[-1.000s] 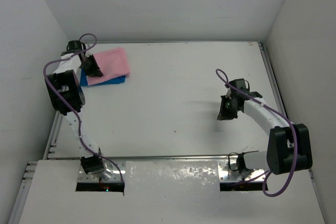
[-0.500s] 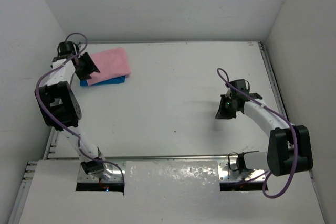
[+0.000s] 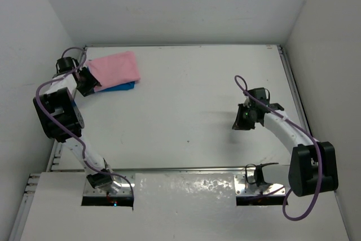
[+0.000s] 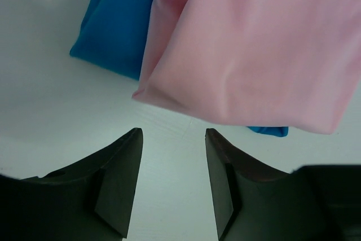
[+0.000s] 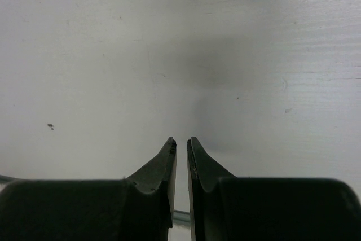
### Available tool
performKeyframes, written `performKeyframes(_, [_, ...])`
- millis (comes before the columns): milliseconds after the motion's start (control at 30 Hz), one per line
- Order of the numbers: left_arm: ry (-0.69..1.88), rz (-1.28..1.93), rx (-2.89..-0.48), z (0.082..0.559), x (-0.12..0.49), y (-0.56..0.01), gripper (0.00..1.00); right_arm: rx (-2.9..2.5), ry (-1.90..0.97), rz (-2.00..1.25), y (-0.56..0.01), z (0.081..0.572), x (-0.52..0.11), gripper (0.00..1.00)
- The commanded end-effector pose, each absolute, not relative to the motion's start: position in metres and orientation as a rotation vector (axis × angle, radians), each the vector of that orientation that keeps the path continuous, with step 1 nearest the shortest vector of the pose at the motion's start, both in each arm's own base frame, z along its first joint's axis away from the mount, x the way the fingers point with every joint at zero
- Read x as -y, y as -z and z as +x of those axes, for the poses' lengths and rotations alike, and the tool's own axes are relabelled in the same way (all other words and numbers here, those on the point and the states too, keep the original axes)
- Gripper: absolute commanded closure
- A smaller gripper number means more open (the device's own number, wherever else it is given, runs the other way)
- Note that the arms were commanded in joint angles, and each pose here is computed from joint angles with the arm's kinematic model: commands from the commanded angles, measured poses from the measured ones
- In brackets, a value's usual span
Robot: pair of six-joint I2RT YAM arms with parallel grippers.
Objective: Fold and stack the t-shirts
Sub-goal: Put the neatly folded tshirt into the corner of the board with the left arm
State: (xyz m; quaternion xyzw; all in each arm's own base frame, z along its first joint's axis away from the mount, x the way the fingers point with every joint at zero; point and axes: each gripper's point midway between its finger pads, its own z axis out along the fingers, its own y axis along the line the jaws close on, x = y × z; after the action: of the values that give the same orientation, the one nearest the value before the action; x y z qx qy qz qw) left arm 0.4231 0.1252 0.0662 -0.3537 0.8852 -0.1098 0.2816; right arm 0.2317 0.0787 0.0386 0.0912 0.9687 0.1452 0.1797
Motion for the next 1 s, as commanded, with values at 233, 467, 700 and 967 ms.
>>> performKeyframes(233, [0.322,-0.819,-2.299,0.437,-0.134,-0.07,0.54,-2.699,-0.392,0.263,-0.044,0.238,-0.072,0.88])
performKeyframes(467, [0.363,-0.874,-2.173,0.434,-0.138,-0.078,0.53,-2.707,-0.398,0.252,-0.046,0.241,-0.073,0.88])
performKeyframes(700, [0.457,-0.873,-2.134,0.444,-0.131,-0.064,0.5,-2.713,-0.369,0.248,-0.047,0.239,-0.067,0.88])
performKeyframes(967, [0.47,-0.836,-2.095,0.455,-0.134,-0.07,0.57,-2.721,-0.366,0.264,-0.043,0.235,-0.064,0.88])
